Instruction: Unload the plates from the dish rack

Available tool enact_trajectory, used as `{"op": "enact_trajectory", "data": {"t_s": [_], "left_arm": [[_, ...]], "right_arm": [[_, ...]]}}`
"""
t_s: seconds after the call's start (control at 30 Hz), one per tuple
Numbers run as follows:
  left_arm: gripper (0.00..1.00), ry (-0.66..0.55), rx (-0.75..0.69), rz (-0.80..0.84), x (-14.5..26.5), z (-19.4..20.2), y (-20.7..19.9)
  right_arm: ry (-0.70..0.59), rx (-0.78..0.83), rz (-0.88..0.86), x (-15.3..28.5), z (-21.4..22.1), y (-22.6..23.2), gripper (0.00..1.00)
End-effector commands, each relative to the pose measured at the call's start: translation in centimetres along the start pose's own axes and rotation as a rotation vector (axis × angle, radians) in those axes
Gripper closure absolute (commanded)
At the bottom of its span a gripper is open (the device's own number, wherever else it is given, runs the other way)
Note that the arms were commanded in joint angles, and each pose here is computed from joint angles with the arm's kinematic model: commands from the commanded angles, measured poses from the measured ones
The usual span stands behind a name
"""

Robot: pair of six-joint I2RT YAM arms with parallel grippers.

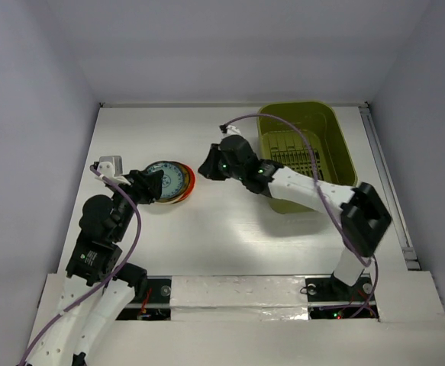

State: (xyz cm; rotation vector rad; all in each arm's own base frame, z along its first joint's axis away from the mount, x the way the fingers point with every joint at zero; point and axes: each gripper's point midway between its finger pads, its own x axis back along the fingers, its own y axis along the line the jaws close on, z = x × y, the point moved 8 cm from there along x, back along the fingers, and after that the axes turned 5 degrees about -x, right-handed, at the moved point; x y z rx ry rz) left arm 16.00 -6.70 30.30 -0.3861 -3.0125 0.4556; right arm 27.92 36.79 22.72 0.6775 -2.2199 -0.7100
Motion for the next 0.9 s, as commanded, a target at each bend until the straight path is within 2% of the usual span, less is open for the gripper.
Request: {"op": "enact_trajectory", "data": {"t_s": [0.0, 0.03, 0.1, 0.13, 0.2, 0.23, 0.3, 0.33, 0.37, 0.4, 0.43, 0.57, 0.77, 0.87], "left_arm": [[0.52, -0.036, -0.007, 0.007, -0.6, -0.6, 0.0], [0.51, -0.036, -0.006, 0.009, -0.6, -0.6, -0.1], [0.50, -0.038, -0.005, 0.008, -0.7, -0.7, 0.0], [0.50, -0.042, -0.005, 0.015, -0.7, -0.7, -0.1], [0.46, -0.043, -0.007, 0.022, -0.7, -0.8, -0.1], [0.42, -0.048, -0.009, 0.027, -0.8, -0.9, -0.1], [0.39, -0.049, -0.010, 0.024, -0.9, -0.9, 0.0], [0.38, -0.053, -0.011, 0.025, -1.0, -1.0, -0.1], [0.35, -0.050, -0.010, 0.047, -1.0, -1.0, -0.3], [0.33, -0.048, -0.012, 0.057, -1.0, -1.1, -0.4], [0.32, -0.054, -0.012, 0.050, -1.0, -1.2, -0.3], [0.27, -0.103, -0.008, 0.066, -0.6, -2.8, -0.8], [0.28, -0.169, 0.013, 0.147, -0.5, -5.3, -2.2], [0.27, -0.141, 0.035, 0.168, -1.2, -5.1, -2.5]], "right_arm": [[-0.264, 0.071, -0.018, 7.1, -4.4, 1.8, 1.00], [-0.383, 0.056, -0.034, 9.0, -5.8, 2.1, 1.00], [-0.482, 0.072, -0.034, 12.2, -5.8, 0.5, 1.00], [-0.624, 0.039, -0.069, 16.6, -7.8, 1.1, 1.00], [-0.719, 0.060, -0.040, 20.1, -8.5, 0.2, 1.00], [-0.806, 0.032, 0.000, 23.1, -9.1, -0.8, 0.94], [-0.894, 0.009, 0.067, 26.0, -9.5, -2.2, 0.74], [-0.966, -0.040, 0.174, 27.5, -9.8, -3.7, 0.59], [-1.004, -0.063, 0.213, 28.7, -9.7, -4.6, 0.23], [-1.066, -0.107, 0.217, 31.2, -9.9, -5.2, 0.06], [-1.114, -0.134, 0.288, 32.5, -9.9, -6.3, 0.00], [-1.192, -0.178, 0.343, 36.1, -9.6, -8.1, 0.00], [-1.213, -0.195, 0.325, 37.7, -8.7, -9.3, 0.00], [-1.215, -0.192, 0.328, 38.3, -8.7, -9.5, 0.00]]}}
